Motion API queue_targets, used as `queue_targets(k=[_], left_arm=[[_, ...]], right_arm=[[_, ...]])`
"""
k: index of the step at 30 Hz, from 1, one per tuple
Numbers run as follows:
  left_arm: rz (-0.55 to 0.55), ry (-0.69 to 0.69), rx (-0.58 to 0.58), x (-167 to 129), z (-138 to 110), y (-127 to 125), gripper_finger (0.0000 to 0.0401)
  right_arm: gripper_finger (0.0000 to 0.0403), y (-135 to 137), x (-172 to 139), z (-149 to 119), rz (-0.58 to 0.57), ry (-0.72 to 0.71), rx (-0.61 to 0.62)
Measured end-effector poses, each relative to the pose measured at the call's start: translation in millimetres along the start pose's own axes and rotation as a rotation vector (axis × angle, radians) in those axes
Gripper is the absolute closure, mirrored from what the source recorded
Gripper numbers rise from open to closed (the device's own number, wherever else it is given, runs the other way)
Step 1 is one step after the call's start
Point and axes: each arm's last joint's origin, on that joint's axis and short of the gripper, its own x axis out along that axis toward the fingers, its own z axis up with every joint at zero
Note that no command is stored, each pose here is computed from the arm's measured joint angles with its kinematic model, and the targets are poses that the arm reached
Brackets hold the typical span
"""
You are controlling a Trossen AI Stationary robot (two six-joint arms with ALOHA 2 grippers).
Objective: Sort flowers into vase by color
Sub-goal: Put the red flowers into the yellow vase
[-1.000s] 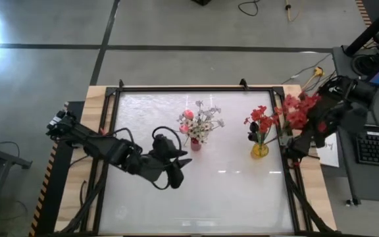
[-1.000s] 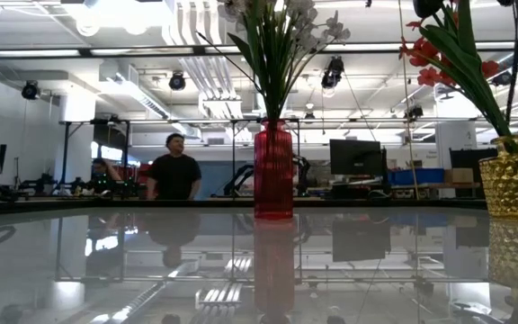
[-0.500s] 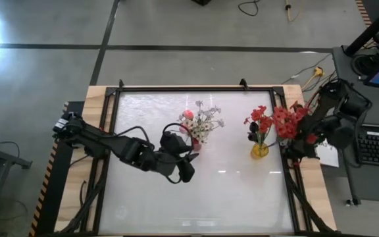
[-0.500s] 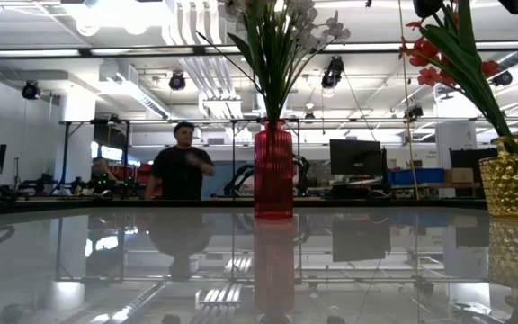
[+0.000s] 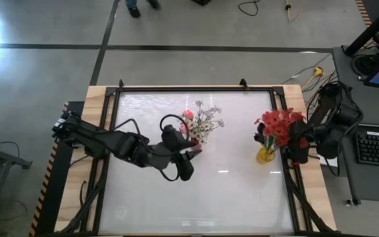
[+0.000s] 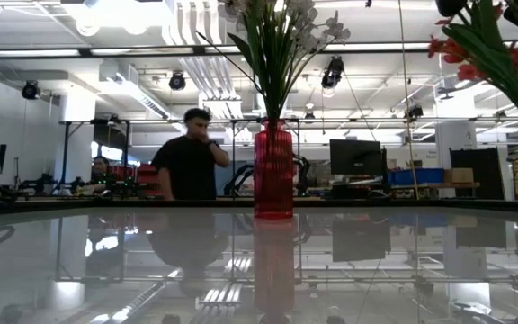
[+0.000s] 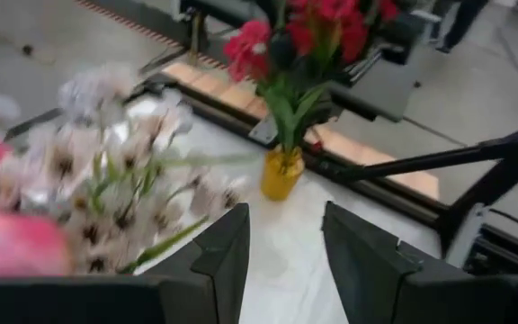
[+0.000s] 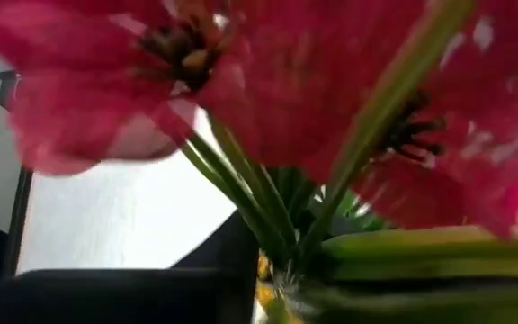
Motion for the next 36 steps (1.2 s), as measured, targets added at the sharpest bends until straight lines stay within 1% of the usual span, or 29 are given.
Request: queue_targets(k=[4, 7, 13, 19, 22, 24, 26, 29, 31, 33, 36], left_arm=[[-0.064, -0.019, 0.024, -9, 17, -5, 0.0272], [-0.084, -0.045, 0.047, -15, 28, -7, 0.0272], [-0.135, -0.07, 0.105, -26, 45, -9, 0.0272], [-0.15, -0.085, 0.139, -42, 58, -5, 0.0272], [-0.144, -0.08, 0.151, -48, 62, -2, 0.0272], [-0.137, -0.075, 0.158, -49, 62, 0, 0.0272], [-0.126, -0.073, 0.163, -49, 62, 0, 0.0272], [-0.118, -0.076, 0.158, -48, 61, 0, 0.0272], [-0.115, -0.07, 0.158, -47, 60, 1, 0.0272], [-0.114, -0.066, 0.153, -46, 59, 1, 0.0272], [-0.114, -0.067, 0.15, -46, 59, 1, 0.0272]], right_arm=[[0.0264, -2, -10, 8, 0.038, -0.02, 0.019], [0.0221, -5, -21, 15, 0.081, -0.03, 0.007], [0.0163, -8, -39, 24, 0.221, 0.049, -0.046], [0.0133, -11, -54, 28, 0.375, 0.163, -0.043], [0.0128, -13, -58, 28, 0.415, 0.205, -0.023], [0.0128, -14, -58, 27, 0.399, 0.218, -0.014], [0.0128, -15, -54, 26, 0.36, 0.205, -0.007], [0.012, -12, -50, 27, 0.308, 0.132, 0.0], [0.0109, -8, -50, 30, 0.314, 0.085, 0.008], [0.0096, -4, -51, 33, 0.343, 0.058, 0.002], [0.0076, -1, -51, 34, 0.352, 0.063, -0.013]])
